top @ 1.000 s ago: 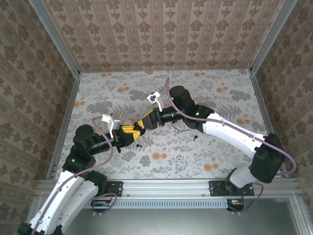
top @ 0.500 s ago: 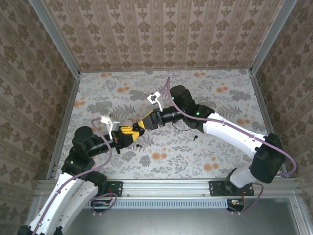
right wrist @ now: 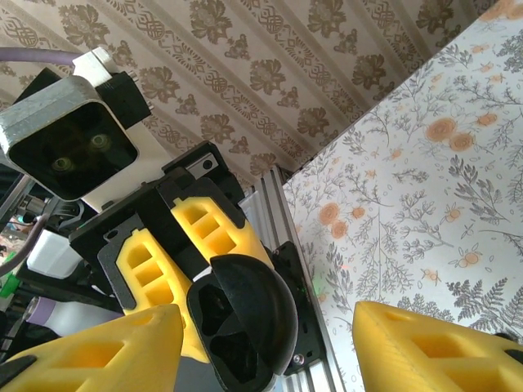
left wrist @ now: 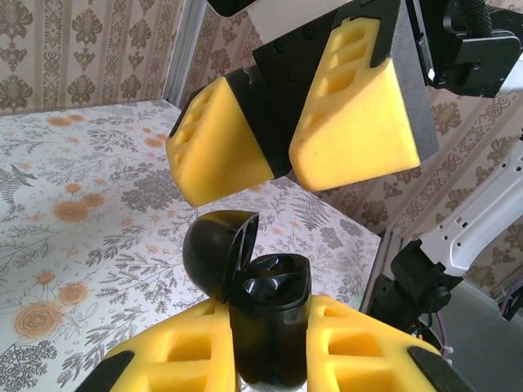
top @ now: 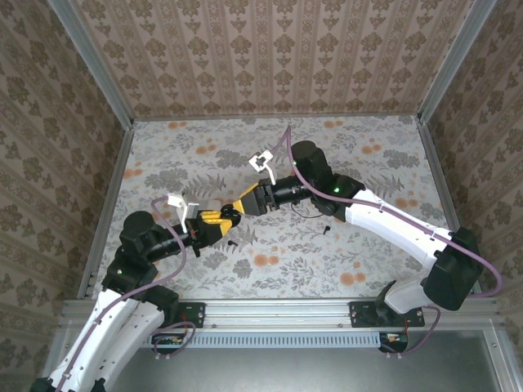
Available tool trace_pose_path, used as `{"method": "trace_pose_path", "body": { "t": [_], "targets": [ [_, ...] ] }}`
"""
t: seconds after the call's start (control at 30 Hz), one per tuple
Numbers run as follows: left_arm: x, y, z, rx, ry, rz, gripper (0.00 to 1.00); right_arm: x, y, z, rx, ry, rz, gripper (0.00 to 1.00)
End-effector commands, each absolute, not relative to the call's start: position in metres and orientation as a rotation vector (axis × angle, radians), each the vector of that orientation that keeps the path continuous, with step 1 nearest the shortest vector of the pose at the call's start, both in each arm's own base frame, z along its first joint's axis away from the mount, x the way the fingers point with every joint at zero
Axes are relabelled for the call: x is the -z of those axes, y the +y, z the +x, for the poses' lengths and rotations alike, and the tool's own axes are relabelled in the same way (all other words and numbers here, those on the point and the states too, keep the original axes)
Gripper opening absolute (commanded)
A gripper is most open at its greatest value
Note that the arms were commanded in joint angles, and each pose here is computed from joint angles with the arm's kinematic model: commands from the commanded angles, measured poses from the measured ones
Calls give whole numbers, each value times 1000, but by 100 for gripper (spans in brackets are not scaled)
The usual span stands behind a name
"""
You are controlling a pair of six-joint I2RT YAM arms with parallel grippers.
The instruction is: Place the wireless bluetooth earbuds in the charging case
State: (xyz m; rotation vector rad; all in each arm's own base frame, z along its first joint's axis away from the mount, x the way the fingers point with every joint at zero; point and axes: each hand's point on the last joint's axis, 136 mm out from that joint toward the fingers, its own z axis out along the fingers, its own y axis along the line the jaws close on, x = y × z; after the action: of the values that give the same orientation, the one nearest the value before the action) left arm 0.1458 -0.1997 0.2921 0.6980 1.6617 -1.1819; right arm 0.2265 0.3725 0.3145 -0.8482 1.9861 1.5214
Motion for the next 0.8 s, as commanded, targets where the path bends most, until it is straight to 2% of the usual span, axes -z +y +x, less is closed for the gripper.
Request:
{"method": "trace_pose_path", "body": {
  "t": [0.0, 0.23, 0.43, 0.6, 0.77],
  "targets": [
    [-295, -193, 146, 1143, 1654, 689, 0, -326, 366, 224, -1507, 1956, -852, 58],
    [-288, -181, 141, 1073, 1711, 671, 0, -268, 351, 259, -1252, 2201, -693, 54],
    [-295, -175, 131, 1066, 1687, 670, 0, -211, 360, 275, -1176, 2356, -691, 52],
    [-301, -172, 125, 1054, 1682, 669, 0, -162, 378, 278, -995, 2505, -851, 51],
    [-309, -168, 119, 1043, 1660, 664, 0, -122, 400, 264, -859, 2609, -1064, 50]
  ]
}}
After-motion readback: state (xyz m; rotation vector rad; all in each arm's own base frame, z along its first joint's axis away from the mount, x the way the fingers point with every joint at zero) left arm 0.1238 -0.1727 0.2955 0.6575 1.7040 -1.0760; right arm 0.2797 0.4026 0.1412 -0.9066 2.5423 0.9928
